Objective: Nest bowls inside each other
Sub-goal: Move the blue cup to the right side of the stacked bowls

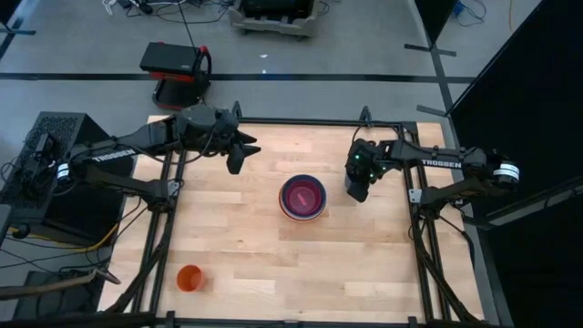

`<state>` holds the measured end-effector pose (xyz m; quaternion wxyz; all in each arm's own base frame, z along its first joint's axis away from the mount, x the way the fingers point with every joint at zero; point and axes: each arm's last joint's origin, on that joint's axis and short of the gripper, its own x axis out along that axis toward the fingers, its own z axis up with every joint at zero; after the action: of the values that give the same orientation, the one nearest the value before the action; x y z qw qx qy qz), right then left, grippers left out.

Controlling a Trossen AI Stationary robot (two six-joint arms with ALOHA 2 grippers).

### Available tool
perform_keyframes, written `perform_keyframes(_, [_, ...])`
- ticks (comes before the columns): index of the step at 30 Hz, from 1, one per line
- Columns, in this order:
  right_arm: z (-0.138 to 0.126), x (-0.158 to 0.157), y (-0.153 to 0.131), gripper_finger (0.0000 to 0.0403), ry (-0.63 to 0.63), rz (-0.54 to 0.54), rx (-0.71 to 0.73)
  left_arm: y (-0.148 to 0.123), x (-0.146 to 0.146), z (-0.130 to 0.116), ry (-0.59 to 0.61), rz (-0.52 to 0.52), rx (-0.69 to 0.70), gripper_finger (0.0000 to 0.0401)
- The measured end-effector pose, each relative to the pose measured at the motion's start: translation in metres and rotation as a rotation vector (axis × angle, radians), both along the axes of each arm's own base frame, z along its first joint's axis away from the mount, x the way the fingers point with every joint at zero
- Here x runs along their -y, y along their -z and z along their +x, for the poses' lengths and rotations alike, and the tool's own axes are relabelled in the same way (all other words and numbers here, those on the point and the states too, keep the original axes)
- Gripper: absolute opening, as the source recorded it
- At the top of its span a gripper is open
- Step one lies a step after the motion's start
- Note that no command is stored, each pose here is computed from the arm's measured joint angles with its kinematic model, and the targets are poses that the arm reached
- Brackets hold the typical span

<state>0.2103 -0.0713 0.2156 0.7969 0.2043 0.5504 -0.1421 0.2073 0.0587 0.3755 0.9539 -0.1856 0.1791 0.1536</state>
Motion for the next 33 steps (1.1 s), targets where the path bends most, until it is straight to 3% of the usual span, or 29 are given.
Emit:
perform_keyframes(16, [0.015,-0.011,-0.041,0.0000,-0.068,-0.004,0.099,0.000,0.000,0.000,-0.002,-0.005,0.001,0.0163])
perform_keyframes(24, [0.018,-0.054,-0.070,0.0000,-0.225,-0.124,0.035,0.000,0.000,0.000,-0.002,-0.005,0.000,0.0166])
perform_keyframes(33, [0.029,-0.090,-0.060,0.0000,-0.332,-0.203,0.005,0.000,0.000,0.000,-0.010,-0.001,-0.001,0.0164])
